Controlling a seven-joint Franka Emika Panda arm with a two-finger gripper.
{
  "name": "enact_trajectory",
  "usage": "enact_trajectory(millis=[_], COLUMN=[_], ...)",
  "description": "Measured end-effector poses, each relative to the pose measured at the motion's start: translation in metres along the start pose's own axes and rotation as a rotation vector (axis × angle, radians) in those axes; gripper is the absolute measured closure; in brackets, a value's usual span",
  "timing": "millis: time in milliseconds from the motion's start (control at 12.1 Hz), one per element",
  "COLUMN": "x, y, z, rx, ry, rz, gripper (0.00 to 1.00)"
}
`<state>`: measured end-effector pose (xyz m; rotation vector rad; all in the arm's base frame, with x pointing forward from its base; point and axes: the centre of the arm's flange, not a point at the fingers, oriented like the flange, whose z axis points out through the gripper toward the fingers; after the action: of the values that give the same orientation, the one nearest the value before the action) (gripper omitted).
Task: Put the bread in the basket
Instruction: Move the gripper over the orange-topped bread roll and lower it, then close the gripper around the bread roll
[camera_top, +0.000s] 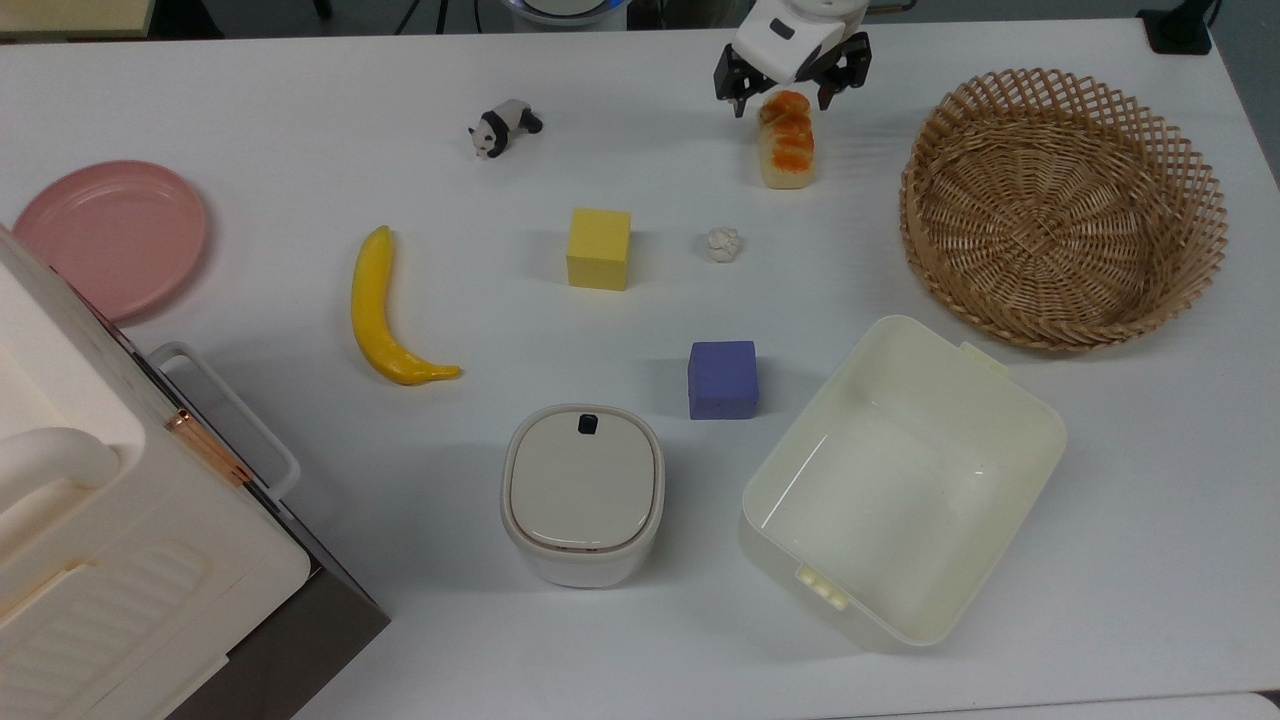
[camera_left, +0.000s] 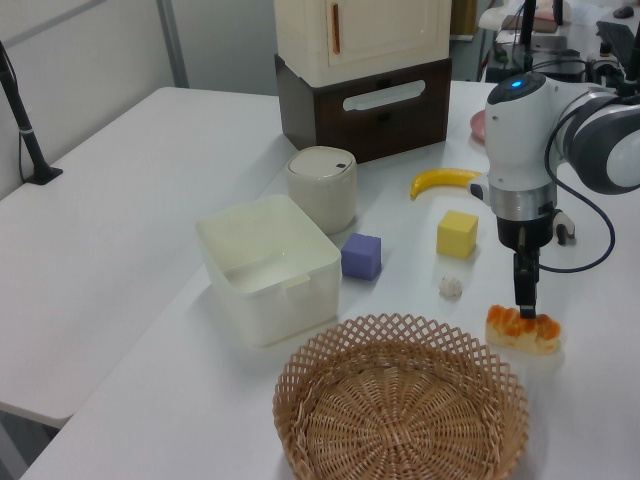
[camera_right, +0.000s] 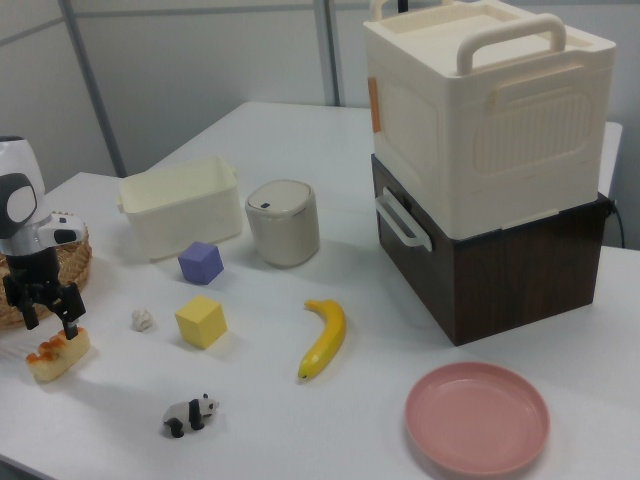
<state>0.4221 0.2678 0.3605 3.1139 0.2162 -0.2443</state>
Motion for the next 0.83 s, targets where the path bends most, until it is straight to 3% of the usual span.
enact_trajectory(millis=[826], x=[-0.002], y=[-0.018], z=[0.04], rx=[-0.031], ry=[-0.045], rz=[-0.036], gripper=[0.0])
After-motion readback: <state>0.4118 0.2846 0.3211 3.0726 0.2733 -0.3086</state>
